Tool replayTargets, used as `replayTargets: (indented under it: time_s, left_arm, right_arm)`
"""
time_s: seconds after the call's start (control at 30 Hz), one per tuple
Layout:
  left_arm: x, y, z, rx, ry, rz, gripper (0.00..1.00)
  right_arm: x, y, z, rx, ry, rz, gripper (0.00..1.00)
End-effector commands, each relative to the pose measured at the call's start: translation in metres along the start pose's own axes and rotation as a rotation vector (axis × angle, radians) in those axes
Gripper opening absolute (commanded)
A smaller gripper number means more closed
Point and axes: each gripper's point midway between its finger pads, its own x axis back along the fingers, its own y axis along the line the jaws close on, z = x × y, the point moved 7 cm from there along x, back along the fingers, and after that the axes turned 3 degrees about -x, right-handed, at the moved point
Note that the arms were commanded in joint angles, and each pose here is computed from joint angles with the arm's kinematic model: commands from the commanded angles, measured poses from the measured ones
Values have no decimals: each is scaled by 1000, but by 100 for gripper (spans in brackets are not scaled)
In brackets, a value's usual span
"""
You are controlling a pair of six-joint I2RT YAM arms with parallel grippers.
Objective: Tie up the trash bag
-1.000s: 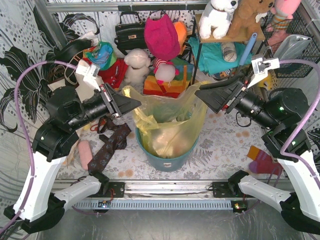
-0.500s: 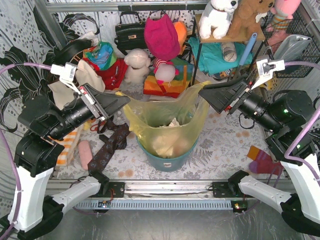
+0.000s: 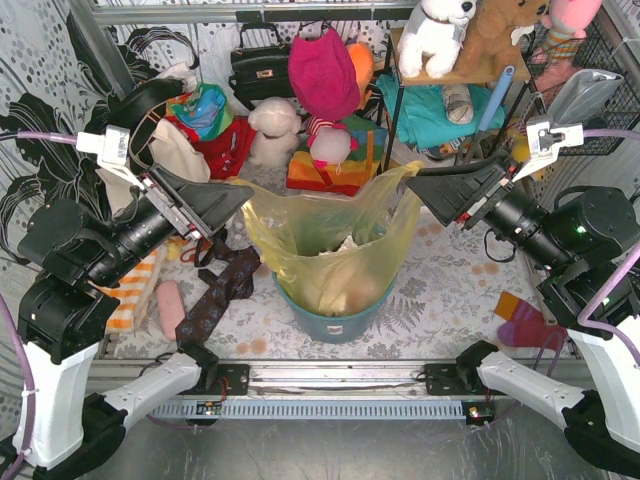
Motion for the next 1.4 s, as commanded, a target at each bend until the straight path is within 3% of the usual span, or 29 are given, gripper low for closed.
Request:
replayTargets:
  time_s: [0.0,0.13,0.33,0.53,0.6,0.7,0.9,1.0,1.07,1.13,1.27,1.37]
  left_arm:
    - [5,1,-10,2,-70,-54,76]
    - [4,7,-8,21,-77,-99,75]
    - [-4,6,-8,40,-80,-63,61]
    - [-10,5,-7,50,-69,-32,57]
    - [-12,6,-6,55,-61,-26,55]
    - [-14,8,-3,57,-54,-22,45]
    - [-12,8,-2,55,-64,-13,9]
    - [-11,7,-3,55,-68,-14,0]
    - [-11,7,-2,57,-67,-13,0]
    - [-10,7,-3,55,-70,-15,0]
    - [-10,9,-4,49,-82,-24,0]
    - [-16,8,-11,22,-107,-24,0]
  right_arm:
    - [5,5,-10,32,-39,-2,43]
    - [7,5,-9,32,-39,0,43]
    - [9,3,-8,30,-43,9,42]
    - [14,-1,-12,41,-60,70,40]
    - [14,-2,-16,41,-65,104,45]
    - [11,-7,-15,25,-48,156,48]
    - [0,-17,-6,-26,13,212,45]
    - [-6,-16,0,-44,56,181,45]
    - [-9,-15,4,-54,79,158,44]
    - [-11,-14,6,-65,84,135,37]
    - [-10,-13,3,-60,44,122,3]
    - [-16,-9,-10,-7,15,111,0]
